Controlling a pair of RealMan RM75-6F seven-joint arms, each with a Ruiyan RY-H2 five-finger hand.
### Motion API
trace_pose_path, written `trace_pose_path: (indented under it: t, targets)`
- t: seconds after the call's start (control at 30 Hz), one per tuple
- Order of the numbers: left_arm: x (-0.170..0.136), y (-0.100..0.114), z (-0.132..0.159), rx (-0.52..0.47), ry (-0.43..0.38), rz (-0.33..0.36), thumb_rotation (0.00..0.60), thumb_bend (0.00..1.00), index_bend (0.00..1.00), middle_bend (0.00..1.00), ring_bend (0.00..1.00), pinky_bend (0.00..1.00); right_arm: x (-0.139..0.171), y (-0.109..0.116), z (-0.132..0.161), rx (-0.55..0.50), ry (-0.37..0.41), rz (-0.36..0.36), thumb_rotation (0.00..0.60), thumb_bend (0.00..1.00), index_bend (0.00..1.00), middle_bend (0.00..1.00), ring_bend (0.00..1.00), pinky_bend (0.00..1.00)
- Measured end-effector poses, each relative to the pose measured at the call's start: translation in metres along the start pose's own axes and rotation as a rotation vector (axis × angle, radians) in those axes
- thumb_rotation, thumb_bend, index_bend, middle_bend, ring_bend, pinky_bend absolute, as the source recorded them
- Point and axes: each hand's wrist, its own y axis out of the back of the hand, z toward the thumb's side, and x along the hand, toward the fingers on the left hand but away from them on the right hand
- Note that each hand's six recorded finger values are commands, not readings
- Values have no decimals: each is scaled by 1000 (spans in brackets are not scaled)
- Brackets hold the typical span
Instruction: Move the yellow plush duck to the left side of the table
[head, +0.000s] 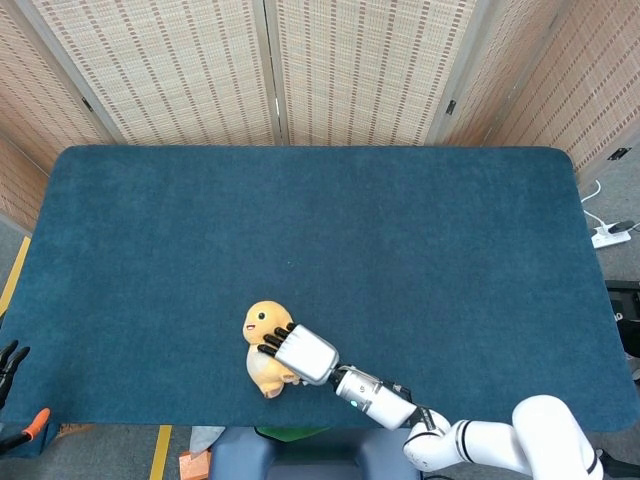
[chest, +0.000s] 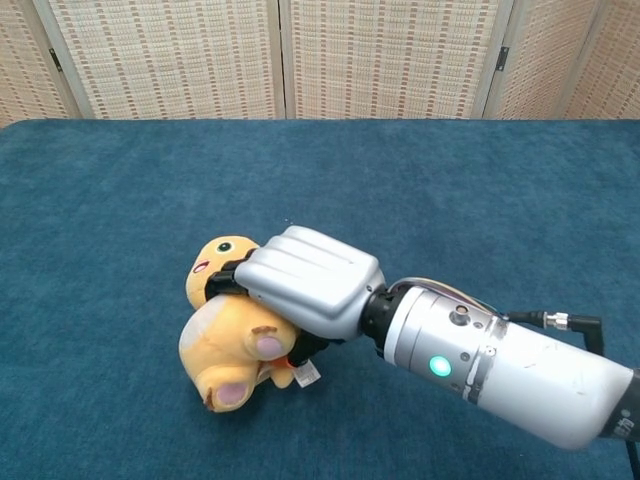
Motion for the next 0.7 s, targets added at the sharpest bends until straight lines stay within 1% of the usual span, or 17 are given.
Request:
trace_pose_path:
  t: [0.07, 0.13, 0.23, 0.4, 0.5, 0.57, 0.63, 0.7]
  targets:
    - [0, 0, 0, 1, -1, 0, 600, 283, 0, 0, 0, 142, 4, 4, 1, -40, -7, 21, 600, 159, 0, 0, 0, 170]
    - [0, 0, 1, 1, -5, 1, 600, 282, 0, 0, 0, 142, 9, 10, 2, -68, -6, 29, 600, 127, 0, 0, 0, 97]
    - [-1, -1, 2, 5, -7, -1, 600, 283, 0, 0, 0, 142, 20, 20, -1, -109, -13, 42, 600, 108, 0, 0, 0, 19]
    - [-2, -1, 3, 14, -8, 0, 600, 283, 0, 0, 0, 142, 47, 35, -9, -167, -24, 75, 600, 103, 0, 0, 0, 0]
    - [-2, -1, 5, 19, -20, 4, 600, 283, 0, 0, 0, 142, 73, 43, -17, -184, -42, 89, 600, 103, 0, 0, 0, 0]
    - [-3, -2, 8, 18, -37, 9, 600, 283, 0, 0, 0, 145, 99, 48, -28, -182, -71, 92, 600, 103, 0, 0, 0, 0]
    - [-2, -2, 15, 12, -70, 12, 600, 282, 0, 5, 8, 157, 125, 51, -41, -167, -112, 87, 600, 103, 0, 0, 0, 0]
    - [-2, -5, 25, 0, -120, 15, 600, 281, 0, 23, 28, 181, 158, 56, -57, -145, -175, 63, 600, 104, 0, 0, 0, 0]
